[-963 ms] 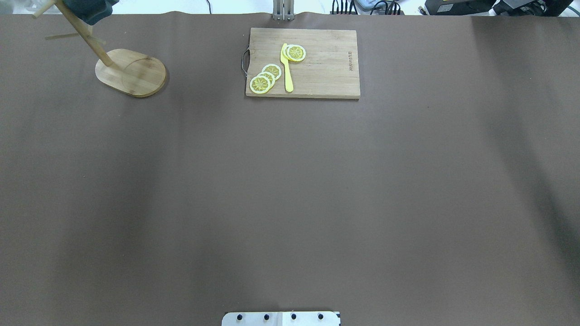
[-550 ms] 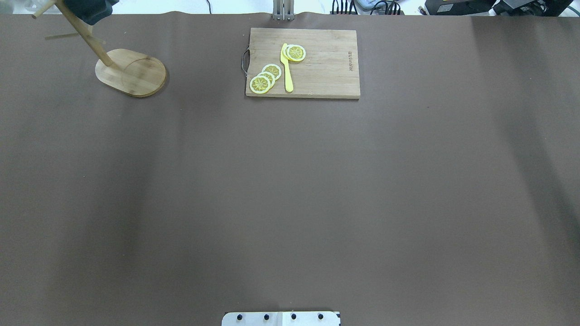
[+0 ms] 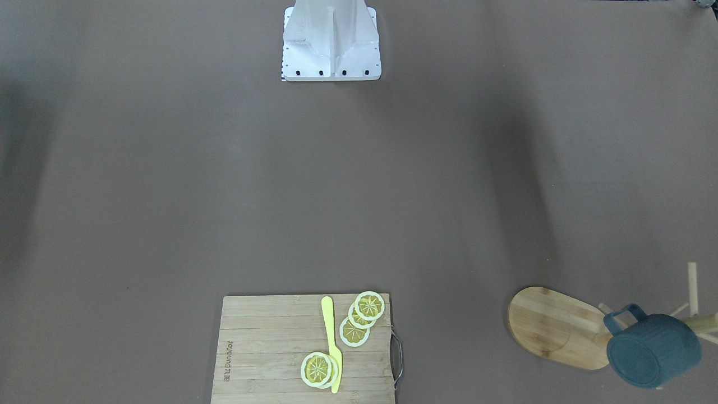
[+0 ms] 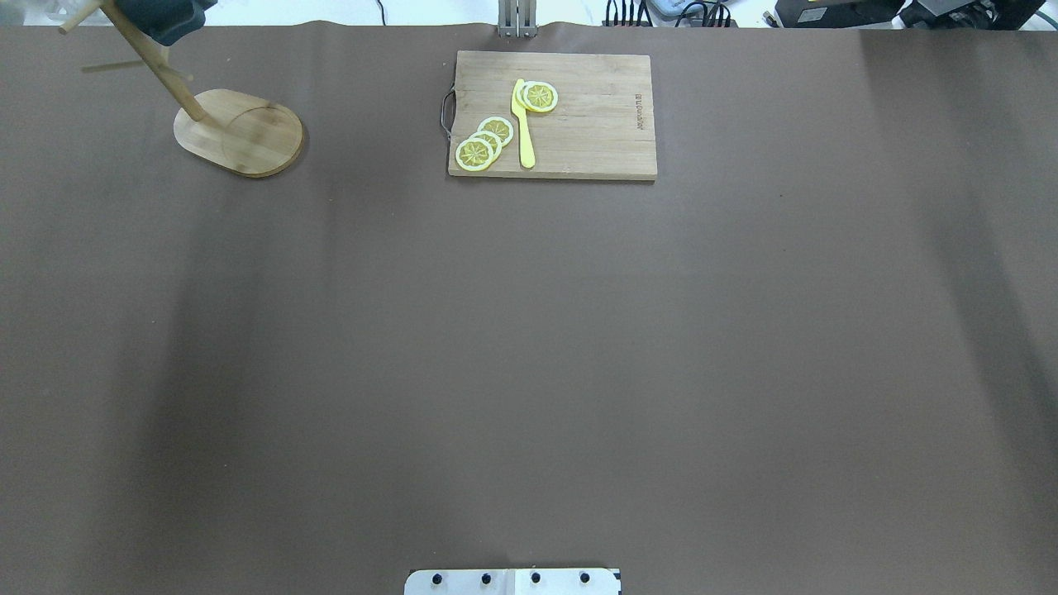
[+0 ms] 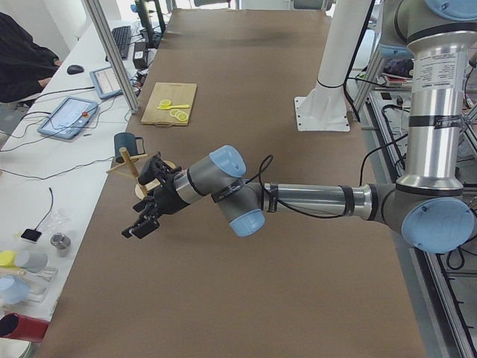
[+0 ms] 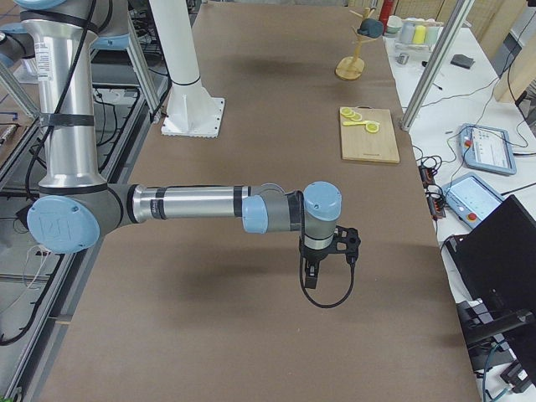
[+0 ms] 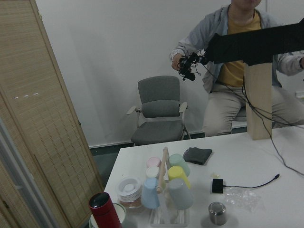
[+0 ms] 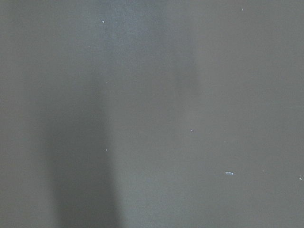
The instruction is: Hang cup on storage rack
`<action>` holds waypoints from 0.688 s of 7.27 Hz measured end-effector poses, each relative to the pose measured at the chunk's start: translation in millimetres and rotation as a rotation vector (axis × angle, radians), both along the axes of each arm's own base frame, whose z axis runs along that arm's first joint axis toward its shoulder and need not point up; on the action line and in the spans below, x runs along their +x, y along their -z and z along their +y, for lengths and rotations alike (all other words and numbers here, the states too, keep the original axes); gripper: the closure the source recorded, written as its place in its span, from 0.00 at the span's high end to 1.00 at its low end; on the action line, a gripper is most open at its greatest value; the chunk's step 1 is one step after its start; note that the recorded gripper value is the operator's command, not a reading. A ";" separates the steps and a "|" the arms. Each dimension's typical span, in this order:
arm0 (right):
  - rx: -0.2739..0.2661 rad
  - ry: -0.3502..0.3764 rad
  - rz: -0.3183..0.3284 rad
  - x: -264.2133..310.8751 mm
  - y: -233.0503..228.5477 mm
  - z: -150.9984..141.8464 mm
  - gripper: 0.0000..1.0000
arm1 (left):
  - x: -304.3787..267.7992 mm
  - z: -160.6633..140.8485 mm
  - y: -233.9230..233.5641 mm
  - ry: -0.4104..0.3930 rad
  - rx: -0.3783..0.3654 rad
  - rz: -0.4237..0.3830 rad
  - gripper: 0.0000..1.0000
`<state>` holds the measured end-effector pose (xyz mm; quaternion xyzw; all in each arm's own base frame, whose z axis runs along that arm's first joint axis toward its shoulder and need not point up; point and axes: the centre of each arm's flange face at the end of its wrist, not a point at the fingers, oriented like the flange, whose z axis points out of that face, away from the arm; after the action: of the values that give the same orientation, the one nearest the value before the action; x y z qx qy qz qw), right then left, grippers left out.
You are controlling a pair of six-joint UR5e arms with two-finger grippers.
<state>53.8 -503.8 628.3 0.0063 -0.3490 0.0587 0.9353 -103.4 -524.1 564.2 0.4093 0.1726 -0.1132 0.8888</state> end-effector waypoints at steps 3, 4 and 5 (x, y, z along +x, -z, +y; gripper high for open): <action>-0.008 -0.021 -0.030 7.7 -0.2 5.2 1.00 | 7.6 -16.7 -18.4 -0.240 -0.324 0.092 0.99; -0.011 -0.022 -0.032 8.0 -1.4 6.1 1.00 | 14.1 -21.1 -18.4 -0.310 -0.401 0.128 0.99; -0.010 -0.023 -0.034 8.1 -0.7 7.4 1.00 | 21.0 -20.6 -19.2 -0.374 -0.450 0.178 0.99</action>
<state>61.9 -496.3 629.0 0.0046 -0.3643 0.0711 0.9285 -82.4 -544.7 583.4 0.1518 0.2926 -0.0183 0.9439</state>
